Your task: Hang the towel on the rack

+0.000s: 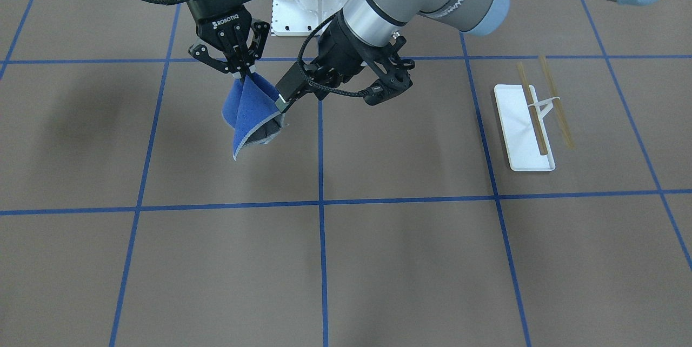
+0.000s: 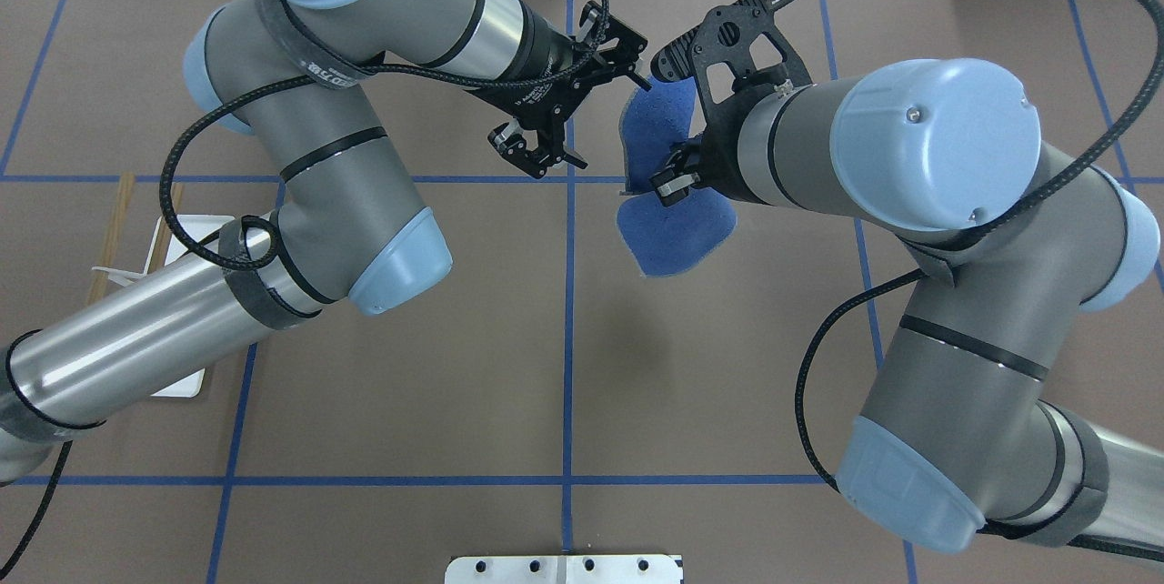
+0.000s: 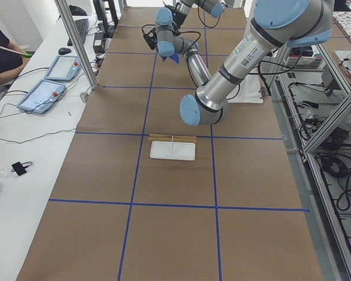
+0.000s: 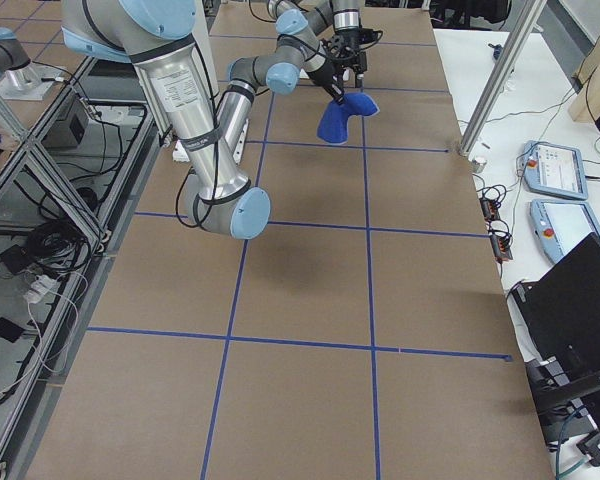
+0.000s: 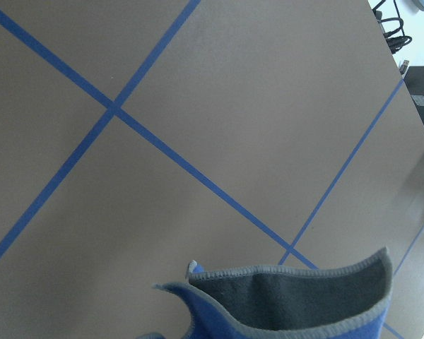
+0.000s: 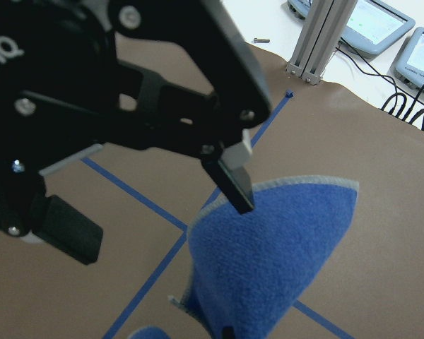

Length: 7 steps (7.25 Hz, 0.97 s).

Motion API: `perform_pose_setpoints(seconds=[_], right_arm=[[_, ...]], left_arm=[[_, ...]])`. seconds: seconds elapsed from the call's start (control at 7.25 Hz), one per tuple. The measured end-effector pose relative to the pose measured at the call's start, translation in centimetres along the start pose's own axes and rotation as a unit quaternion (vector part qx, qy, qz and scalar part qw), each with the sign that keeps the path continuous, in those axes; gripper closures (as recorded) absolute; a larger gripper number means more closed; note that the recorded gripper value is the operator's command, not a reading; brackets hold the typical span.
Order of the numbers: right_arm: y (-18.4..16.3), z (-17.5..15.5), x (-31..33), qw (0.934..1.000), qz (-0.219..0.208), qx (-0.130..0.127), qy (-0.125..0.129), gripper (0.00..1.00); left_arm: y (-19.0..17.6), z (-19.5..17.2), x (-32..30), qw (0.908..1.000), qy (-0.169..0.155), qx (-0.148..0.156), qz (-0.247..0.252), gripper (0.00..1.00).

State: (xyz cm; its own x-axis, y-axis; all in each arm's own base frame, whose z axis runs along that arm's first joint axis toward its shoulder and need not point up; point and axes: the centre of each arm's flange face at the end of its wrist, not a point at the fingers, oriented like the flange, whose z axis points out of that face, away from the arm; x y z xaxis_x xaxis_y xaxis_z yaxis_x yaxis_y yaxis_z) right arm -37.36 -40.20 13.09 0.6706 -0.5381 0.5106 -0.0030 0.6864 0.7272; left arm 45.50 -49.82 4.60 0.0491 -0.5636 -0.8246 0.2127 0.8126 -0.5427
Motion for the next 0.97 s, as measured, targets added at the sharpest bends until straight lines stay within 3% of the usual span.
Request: perform_pose_setpoints(seconds=[0.28, 0.41, 0.55, 0.97], right_arm=[[0.1, -0.2, -0.2, 1.0000, -0.001, 0.002, -0.002, 1.00], [0.1, -0.4, -0.2, 1.0000, -0.001, 0.003, -0.003, 1.00], [0.1, -0.6, -0.2, 1.0000, -0.001, 0.004, -0.004, 1.00], [0.4, -1.2, 0.0, 1.0000, -0.001, 0.006, -0.006, 1.00]], left_arm=[[0.7, 1.2, 1.1, 1.0000, 0.001, 0.003, 0.000, 0.03], [0.9, 1.7, 1.5, 1.0000, 0.000, 0.004, 0.000, 0.16], [1.2, 2.0, 1.6, 1.0000, -0.001, 0.004, 0.000, 0.42], [1.4, 2.5, 1.6, 0.9999, 0.006, 0.008, 0.004, 0.87]])
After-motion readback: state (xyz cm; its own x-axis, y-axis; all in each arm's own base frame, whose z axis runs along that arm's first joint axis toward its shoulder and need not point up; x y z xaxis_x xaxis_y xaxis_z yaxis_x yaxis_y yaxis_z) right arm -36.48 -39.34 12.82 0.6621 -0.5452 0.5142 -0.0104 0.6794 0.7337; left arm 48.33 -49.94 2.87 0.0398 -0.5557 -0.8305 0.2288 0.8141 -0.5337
